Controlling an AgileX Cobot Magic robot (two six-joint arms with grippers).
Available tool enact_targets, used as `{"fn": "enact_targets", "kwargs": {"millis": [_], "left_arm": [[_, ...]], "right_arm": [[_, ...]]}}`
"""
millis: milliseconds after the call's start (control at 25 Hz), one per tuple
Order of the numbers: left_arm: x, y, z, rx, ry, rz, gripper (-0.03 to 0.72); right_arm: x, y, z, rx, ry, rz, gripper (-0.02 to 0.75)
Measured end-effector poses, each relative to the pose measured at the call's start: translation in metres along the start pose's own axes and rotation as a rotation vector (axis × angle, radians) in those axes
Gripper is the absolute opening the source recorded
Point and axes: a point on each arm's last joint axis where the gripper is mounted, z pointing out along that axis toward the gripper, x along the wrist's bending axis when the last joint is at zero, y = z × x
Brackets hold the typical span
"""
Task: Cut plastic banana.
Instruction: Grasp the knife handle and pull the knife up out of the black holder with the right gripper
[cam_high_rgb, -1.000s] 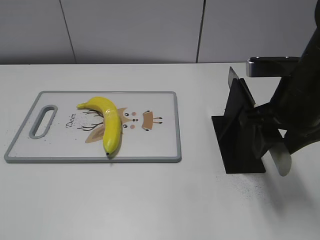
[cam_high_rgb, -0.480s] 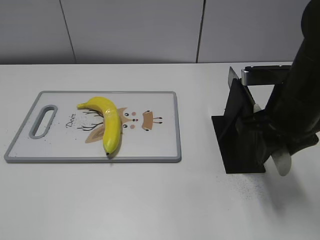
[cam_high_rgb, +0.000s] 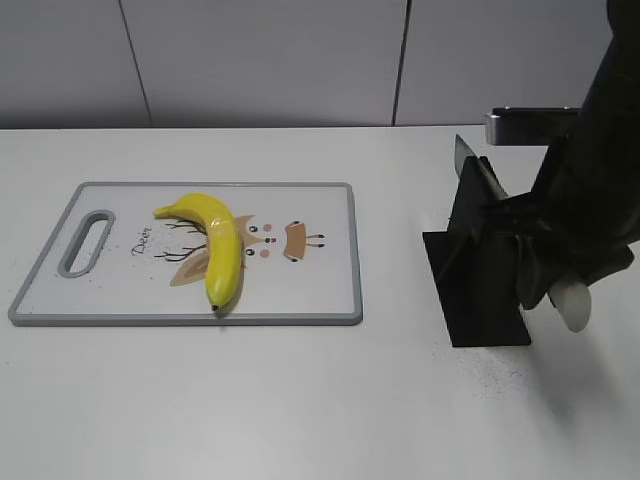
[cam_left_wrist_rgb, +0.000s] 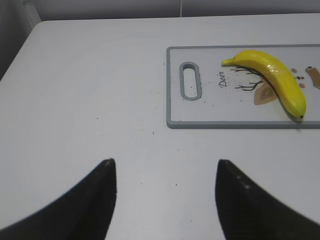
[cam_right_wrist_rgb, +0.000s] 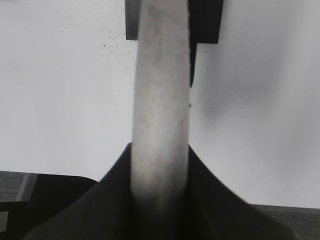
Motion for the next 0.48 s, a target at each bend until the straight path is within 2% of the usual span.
{"fn": "enact_targets", "kwargs": {"millis": [480], "left_arm": [[0.000, 0.000, 0.000, 0.000, 0.000, 0.000, 0.589]], "right_arm": [[0.005, 0.007, -0.025, -0.006, -0.016, -0.018, 0.161]]}}
